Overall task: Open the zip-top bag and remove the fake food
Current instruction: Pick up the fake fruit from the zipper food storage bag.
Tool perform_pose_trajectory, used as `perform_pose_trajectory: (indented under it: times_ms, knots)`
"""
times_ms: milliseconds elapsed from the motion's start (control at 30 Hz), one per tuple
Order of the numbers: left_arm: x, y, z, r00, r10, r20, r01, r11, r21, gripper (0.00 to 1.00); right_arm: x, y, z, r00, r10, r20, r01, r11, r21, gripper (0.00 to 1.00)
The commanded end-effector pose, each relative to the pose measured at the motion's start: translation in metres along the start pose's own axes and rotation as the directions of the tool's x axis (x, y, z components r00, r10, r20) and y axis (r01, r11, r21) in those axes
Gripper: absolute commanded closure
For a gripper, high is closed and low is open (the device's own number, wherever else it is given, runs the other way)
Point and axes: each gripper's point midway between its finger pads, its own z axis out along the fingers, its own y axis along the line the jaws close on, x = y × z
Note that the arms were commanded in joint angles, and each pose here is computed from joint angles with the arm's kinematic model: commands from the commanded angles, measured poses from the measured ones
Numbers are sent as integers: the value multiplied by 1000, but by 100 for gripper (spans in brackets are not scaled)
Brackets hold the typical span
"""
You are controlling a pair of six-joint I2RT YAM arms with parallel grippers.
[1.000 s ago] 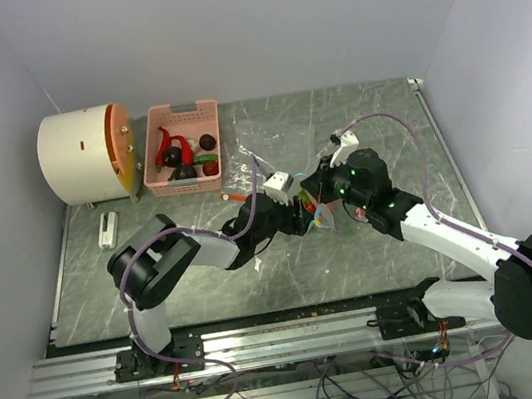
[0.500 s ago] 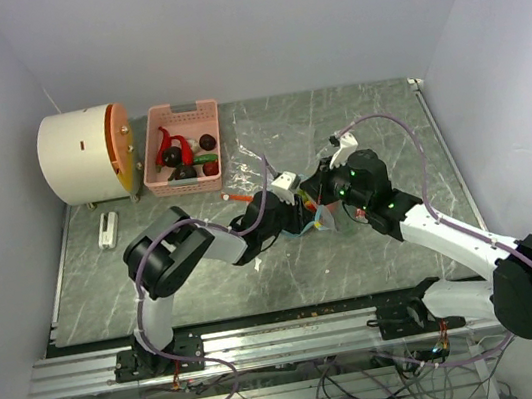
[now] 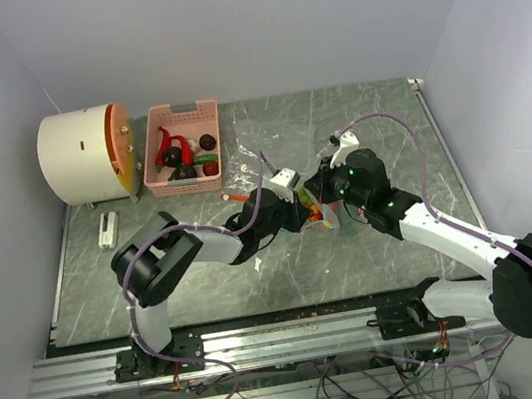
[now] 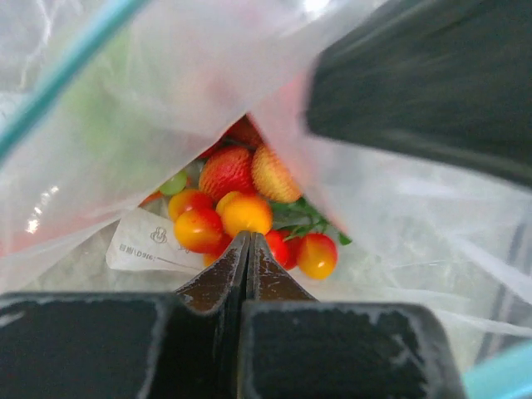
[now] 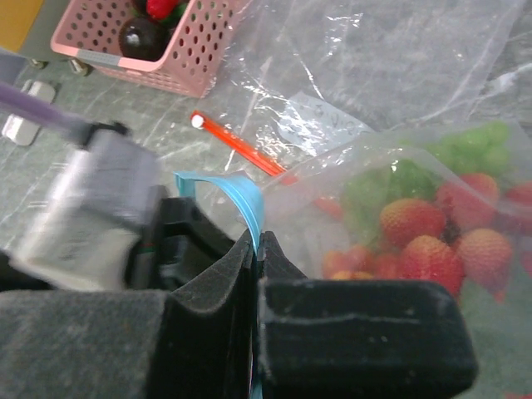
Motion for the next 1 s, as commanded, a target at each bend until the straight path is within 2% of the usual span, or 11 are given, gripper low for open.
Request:
perform_pose_trajectory:
  times_ms: [0, 133, 233, 267, 400, 467, 633, 700, 767, 867, 967]
  knots:
    - [-35, -20, -17, 997, 46, 55, -48, 998, 36, 93, -12, -13, 2, 999, -28, 19, 26, 997, 68, 100]
    - [-46, -23, -25, 996, 62, 69, -64, 998, 28, 93, -12, -14, 2, 1000, -22, 18, 21, 998, 64, 100]
    - [-46, -22, -25, 995, 68, 69, -70, 997, 26, 89, -12, -14, 0, 1000, -28, 12, 27, 998, 65, 100]
    - [-43, -21, -23, 996, 67, 62, -69, 997, 24, 87, -14, -13, -1, 999, -30, 15, 29, 998, 63, 97]
    - [-29, -19, -16, 998, 45, 40, -47, 998, 37, 81, -27, -7, -11, 995, -91, 50, 89, 995, 36, 48]
    - [-24, -17, -11, 999, 32, 37, -33, 998, 44, 79, -33, -13, -17, 993, -104, 63, 100, 993, 68, 37]
    - [-5, -8, 0, 1000, 16, -5, -16, 1000, 25, 78, -49, -33, -45, 973, -82, 217, 48, 986, 159, 31]
    - [0, -5, 2, 1000, 14, -14, -14, 1000, 15, 78, -50, -58, -54, 966, -49, 254, -15, 970, 242, 28]
    - [4, -2, 2, 1000, 14, -22, -14, 1000, 7, 78, -45, -82, -54, 969, 10, 246, -83, 954, 290, 22]
    - [8, 0, -1, 1000, 13, -26, -13, 1000, 3, 78, -32, -116, -44, 972, 155, 174, -200, 937, 285, 19]
    - [10, 3, -8, 1000, 13, -17, -13, 1000, -11, 78, -31, -136, -33, 969, 205, 141, -239, 923, 300, 17]
